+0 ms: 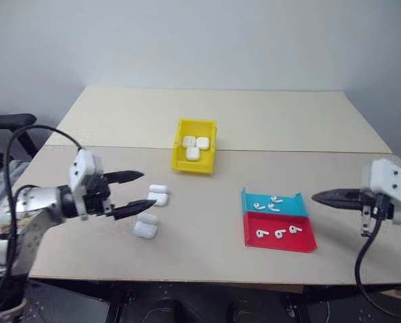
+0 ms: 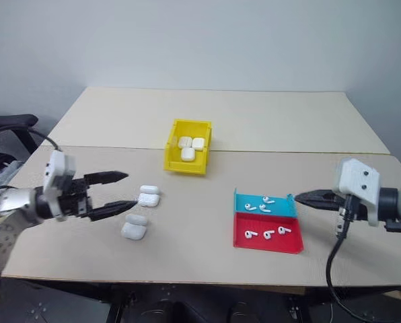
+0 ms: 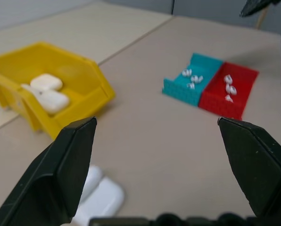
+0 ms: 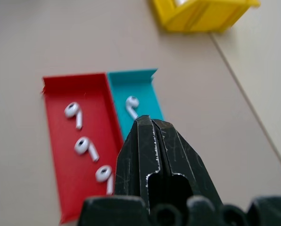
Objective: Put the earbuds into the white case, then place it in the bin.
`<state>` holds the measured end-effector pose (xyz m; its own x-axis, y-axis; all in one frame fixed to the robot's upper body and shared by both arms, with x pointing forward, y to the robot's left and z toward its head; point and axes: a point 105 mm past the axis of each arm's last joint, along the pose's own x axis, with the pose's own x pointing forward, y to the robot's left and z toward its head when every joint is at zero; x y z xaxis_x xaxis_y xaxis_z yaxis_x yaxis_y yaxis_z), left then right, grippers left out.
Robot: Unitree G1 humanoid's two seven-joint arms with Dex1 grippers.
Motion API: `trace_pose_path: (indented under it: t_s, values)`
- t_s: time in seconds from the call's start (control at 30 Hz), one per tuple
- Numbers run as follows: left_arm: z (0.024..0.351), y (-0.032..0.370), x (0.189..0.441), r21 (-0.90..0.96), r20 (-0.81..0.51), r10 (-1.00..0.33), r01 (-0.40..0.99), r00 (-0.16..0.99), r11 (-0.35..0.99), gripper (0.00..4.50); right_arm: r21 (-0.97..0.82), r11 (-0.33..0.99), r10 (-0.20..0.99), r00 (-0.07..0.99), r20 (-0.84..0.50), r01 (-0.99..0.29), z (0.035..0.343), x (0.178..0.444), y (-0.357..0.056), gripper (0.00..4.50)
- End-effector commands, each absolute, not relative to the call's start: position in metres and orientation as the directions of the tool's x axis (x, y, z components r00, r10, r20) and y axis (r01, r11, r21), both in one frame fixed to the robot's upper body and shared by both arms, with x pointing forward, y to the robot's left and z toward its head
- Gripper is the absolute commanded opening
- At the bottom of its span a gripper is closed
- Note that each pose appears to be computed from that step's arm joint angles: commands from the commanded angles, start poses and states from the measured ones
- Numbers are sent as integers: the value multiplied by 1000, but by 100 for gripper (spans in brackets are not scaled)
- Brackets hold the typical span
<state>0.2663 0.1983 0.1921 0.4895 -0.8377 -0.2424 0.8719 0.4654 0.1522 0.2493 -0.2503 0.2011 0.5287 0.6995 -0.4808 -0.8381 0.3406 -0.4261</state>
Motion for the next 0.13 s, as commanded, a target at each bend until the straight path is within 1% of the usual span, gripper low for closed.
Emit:
trace_pose_path:
  t_s: [0.03,0.13]
  values:
    - [203,200,256,199,-267,-842,881,469,428,448,-472,294,694,525,-492,-831,208,246,-252,0]
    - [203,201,252,188,-281,-845,890,455,416,448,-477,285,696,521,-494,-832,207,250,-251,0]
